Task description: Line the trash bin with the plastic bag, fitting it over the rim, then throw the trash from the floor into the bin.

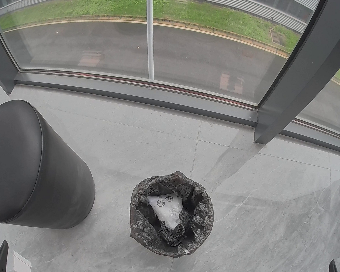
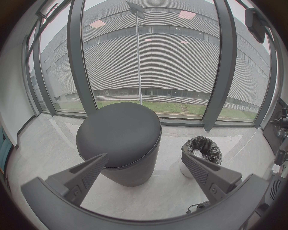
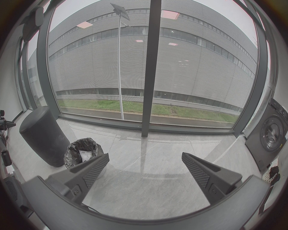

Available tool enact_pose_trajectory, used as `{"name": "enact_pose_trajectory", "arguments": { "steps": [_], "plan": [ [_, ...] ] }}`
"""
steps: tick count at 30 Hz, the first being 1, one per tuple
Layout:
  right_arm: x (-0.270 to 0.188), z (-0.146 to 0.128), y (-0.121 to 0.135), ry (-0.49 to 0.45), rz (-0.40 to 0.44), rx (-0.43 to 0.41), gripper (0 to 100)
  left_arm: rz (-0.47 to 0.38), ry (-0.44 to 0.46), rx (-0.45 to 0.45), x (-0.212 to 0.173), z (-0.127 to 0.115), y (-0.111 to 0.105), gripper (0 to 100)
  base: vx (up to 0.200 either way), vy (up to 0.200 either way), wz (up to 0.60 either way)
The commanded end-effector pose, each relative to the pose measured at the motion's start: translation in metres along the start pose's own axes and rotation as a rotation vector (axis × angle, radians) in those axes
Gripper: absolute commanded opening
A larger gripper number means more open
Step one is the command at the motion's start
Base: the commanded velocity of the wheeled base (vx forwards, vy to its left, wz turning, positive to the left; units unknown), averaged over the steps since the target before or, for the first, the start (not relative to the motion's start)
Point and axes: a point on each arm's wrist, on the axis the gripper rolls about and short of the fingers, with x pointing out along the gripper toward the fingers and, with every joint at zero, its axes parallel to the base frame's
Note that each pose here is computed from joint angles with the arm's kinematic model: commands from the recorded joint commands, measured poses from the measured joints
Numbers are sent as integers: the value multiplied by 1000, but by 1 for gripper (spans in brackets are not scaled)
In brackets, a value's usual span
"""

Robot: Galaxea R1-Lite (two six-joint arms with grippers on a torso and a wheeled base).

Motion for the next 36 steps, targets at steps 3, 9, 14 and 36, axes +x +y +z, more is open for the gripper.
{"name": "enact_pose_trajectory", "arguments": {
  "steps": [3, 9, 14, 36],
  "plan": [
    [-1, -1, 0, -12, 15, 7, 100, 2, -6, -5, 0, -2, 0, 100, 0, 0, 0],
    [1, -7, 3, 3, 118, 6, 100, 2, -6, -8, 0, -2, 0, 100, 0, 0, 0],
    [1, -7, 3, 3, 120, 18, 100, 4, -6, -19, 0, -2, 0, 100, 0, 0, 0],
    [1, -7, 3, 5, 118, 41, 100, 11, -7, -31, -1, -2, 0, 100, 0, 0, 0]
  ]
}}
